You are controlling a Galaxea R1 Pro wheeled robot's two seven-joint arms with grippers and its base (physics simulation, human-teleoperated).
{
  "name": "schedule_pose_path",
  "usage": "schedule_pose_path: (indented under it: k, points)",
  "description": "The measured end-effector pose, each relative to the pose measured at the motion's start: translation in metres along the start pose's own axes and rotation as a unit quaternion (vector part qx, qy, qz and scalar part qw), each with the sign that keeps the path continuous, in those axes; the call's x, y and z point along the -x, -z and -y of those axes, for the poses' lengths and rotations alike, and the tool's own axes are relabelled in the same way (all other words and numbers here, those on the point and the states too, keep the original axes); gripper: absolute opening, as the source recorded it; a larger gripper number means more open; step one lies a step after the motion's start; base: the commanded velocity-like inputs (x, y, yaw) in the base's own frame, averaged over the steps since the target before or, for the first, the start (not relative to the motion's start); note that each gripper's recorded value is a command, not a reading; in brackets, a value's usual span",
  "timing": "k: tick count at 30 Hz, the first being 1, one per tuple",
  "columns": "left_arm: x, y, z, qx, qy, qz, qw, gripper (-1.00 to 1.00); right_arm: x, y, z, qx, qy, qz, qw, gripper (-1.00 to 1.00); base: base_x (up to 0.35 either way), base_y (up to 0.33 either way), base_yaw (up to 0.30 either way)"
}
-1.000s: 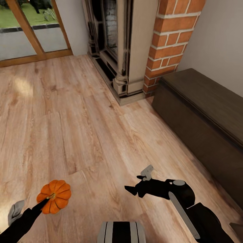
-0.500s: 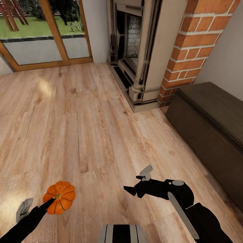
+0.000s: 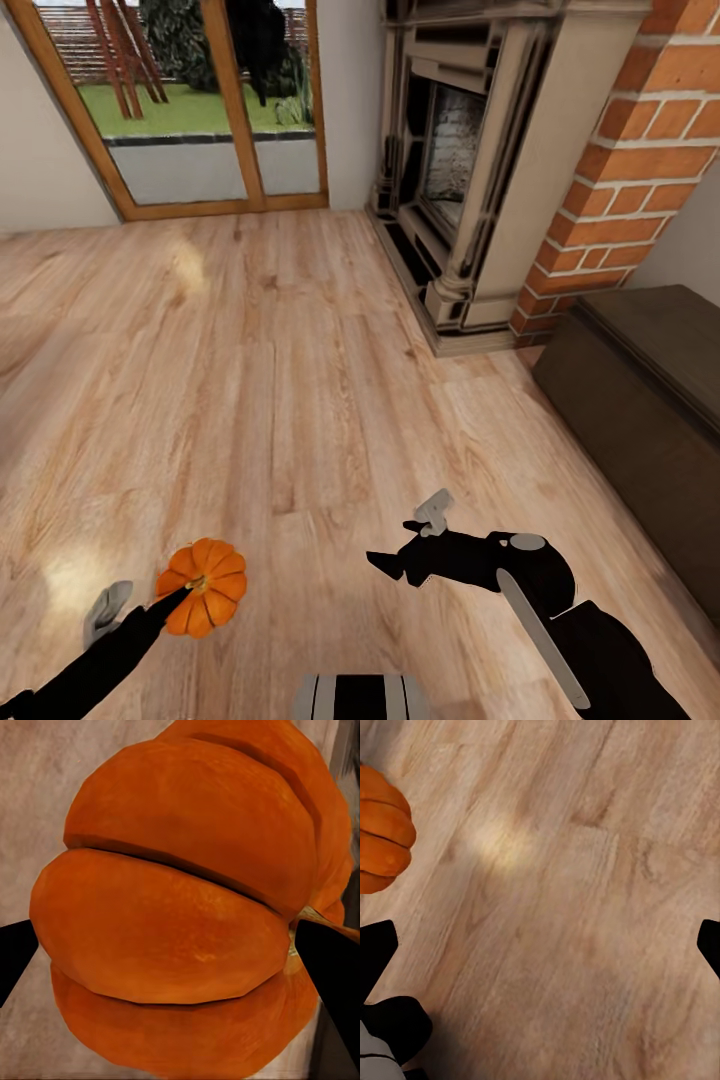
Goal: Place each of the two pumpkins and all three candles from the living room inside a cabinet in the living room (use any cabinet), then make sure every cabinet is closed, and position the cauldron so it is next to a table in the living room.
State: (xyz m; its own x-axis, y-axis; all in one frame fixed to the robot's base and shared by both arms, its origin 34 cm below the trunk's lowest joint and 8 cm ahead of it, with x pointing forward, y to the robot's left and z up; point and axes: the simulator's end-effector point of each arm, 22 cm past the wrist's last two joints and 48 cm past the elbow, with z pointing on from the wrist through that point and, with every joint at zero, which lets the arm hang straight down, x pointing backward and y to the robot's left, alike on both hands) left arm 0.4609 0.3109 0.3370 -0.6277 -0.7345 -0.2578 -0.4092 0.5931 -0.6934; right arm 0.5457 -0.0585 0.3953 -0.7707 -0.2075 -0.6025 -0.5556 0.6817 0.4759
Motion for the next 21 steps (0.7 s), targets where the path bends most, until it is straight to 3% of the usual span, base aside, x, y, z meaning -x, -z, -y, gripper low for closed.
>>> schedule_pose_path:
  k: [15,21]
  points:
    - [0.012,0.008,0.021,-0.019,-0.011,0.018,0.9996,-1.00,0.023,0.016,-0.009,-0.014,0.021,0.021,0.9995,1.00,0.000,0.000,0.280]
    - [0.017,0.013,0.029,-0.026,-0.015,0.025,0.9992,-1.00,0.025,0.017,-0.023,-0.015,0.039,0.019,0.9990,1.00,0.000,0.000,0.280]
